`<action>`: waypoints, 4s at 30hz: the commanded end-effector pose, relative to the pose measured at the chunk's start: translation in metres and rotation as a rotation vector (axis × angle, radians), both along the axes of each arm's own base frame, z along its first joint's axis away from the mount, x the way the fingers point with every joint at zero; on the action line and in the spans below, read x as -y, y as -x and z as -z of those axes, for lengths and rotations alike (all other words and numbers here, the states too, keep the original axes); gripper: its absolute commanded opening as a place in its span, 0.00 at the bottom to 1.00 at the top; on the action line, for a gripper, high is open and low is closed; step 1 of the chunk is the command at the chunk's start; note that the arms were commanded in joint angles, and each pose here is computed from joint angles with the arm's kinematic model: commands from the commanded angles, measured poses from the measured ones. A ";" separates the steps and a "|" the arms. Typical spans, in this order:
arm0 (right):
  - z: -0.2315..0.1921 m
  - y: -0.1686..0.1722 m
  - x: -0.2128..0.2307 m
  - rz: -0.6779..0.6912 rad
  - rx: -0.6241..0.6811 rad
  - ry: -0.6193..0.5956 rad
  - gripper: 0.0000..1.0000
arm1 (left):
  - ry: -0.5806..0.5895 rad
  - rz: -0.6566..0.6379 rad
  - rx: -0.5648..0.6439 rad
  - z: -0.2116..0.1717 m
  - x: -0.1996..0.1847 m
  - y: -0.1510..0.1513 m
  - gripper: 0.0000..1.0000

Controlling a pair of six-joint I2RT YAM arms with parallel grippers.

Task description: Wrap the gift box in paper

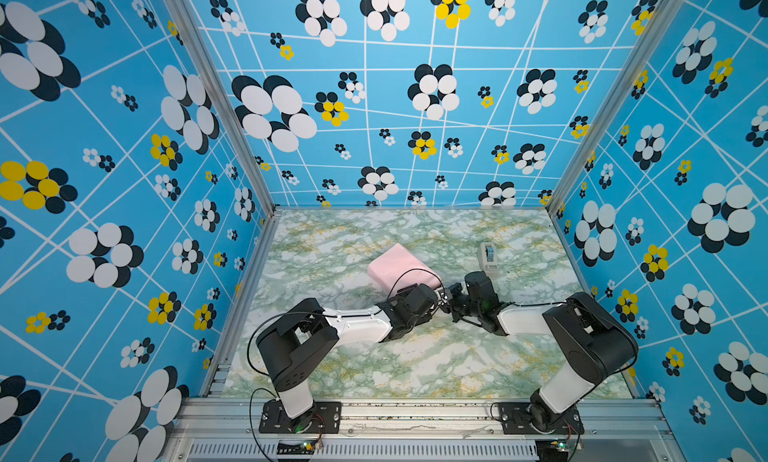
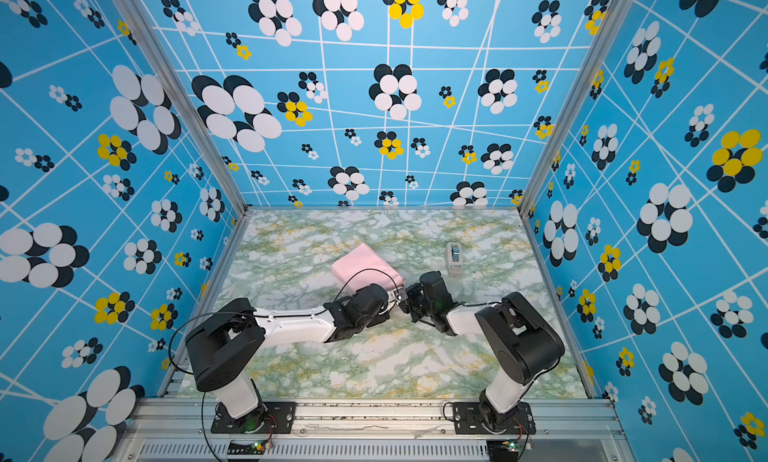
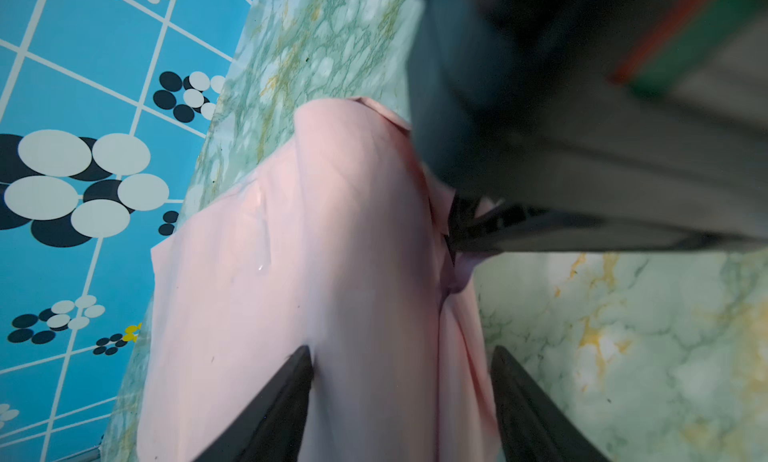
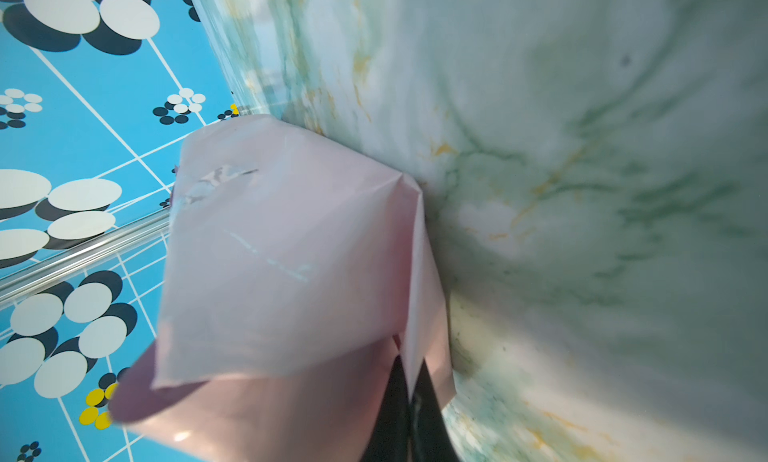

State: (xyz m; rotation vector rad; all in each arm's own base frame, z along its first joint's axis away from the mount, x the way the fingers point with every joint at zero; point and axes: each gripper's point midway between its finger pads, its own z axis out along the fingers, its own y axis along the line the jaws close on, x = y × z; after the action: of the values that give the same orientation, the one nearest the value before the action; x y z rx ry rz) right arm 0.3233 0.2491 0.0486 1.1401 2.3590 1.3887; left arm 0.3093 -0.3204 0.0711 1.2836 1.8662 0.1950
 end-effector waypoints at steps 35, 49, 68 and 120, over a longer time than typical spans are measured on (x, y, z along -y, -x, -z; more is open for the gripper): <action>-0.005 0.014 0.012 -0.100 0.142 0.156 0.06 | 0.047 -0.192 -0.232 0.092 -0.054 0.024 0.55; -0.015 -0.027 -0.016 -0.108 0.221 0.101 0.00 | 0.031 -0.163 -0.278 0.104 -0.053 0.032 0.61; -0.003 -0.018 -0.016 -0.117 0.196 0.103 0.00 | 0.401 -0.010 -0.178 -0.040 -0.001 0.010 0.79; 0.006 -0.010 -0.019 -0.129 0.175 0.106 0.00 | 0.367 -0.130 -0.350 -0.035 0.016 -0.034 0.24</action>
State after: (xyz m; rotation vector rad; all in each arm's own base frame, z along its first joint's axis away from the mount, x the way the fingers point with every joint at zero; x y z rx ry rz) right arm 0.3374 0.2653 0.0469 0.8191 2.3710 1.3190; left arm 0.3368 -0.3455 0.1010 0.9846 2.1632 -0.4168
